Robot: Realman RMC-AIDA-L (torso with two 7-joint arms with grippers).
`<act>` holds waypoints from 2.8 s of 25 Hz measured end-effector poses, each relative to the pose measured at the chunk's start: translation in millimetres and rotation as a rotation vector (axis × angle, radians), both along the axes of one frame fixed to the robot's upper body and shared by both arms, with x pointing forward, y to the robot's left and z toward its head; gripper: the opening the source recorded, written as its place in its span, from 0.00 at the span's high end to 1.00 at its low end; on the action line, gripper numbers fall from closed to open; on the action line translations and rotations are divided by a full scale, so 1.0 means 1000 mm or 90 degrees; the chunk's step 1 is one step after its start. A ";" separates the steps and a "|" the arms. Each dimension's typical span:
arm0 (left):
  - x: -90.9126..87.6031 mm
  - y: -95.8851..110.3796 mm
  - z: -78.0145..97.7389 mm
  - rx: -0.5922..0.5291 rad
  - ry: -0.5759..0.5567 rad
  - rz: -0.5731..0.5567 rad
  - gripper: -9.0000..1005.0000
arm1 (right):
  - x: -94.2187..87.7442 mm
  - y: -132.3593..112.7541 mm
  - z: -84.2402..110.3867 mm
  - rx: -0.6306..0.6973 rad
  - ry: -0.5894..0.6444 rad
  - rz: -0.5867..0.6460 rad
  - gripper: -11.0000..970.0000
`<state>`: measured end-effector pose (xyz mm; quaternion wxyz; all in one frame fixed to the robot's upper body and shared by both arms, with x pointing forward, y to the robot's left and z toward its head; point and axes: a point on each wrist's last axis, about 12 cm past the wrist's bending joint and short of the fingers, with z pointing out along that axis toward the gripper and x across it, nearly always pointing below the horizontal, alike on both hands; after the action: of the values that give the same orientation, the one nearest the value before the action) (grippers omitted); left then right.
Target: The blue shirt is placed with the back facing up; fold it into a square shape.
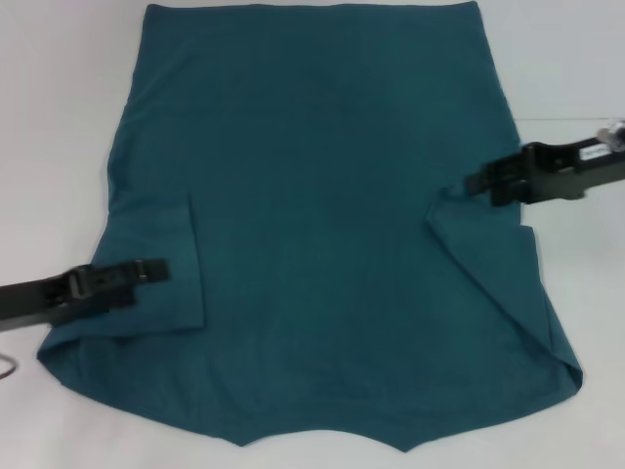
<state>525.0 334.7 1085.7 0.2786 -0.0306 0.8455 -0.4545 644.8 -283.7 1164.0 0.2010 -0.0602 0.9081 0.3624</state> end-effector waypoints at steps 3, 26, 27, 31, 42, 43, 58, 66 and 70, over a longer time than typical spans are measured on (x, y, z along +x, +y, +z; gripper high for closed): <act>-0.013 0.024 0.005 -0.044 0.099 0.067 0.04 | -0.006 -0.015 0.001 -0.001 0.000 -0.012 0.42; -0.034 0.068 -0.025 0.003 0.179 0.266 0.12 | -0.011 -0.024 -0.003 -0.006 -0.011 -0.019 0.42; -0.034 0.067 -0.026 0.003 0.180 0.266 0.12 | -0.011 -0.024 -0.003 -0.006 -0.011 -0.019 0.42; -0.035 0.066 -0.028 0.002 0.180 0.263 0.12 | -0.011 -0.024 -0.004 -0.006 -0.010 -0.019 0.42; -0.028 0.052 -0.035 0.007 0.189 0.228 0.12 | -0.011 -0.024 -0.004 -0.005 -0.008 -0.020 0.42; -0.025 0.049 -0.035 0.009 0.189 0.219 0.12 | -0.011 -0.024 -0.004 -0.005 -0.008 -0.020 0.42; 0.002 0.017 -0.027 0.006 0.164 0.128 0.12 | -0.012 -0.027 -0.004 0.002 -0.010 -0.028 0.42; 0.002 0.017 -0.026 0.010 0.161 0.120 0.12 | -0.012 -0.030 -0.003 0.006 -0.016 -0.034 0.42; 0.002 0.018 -0.026 0.013 0.161 0.118 0.22 | -0.013 -0.032 -0.004 0.006 -0.017 -0.033 0.42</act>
<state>526.5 352.3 1059.8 0.2108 -0.1625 0.8721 -0.4107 631.6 -315.5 1160.3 0.2228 -0.0409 0.9046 0.3610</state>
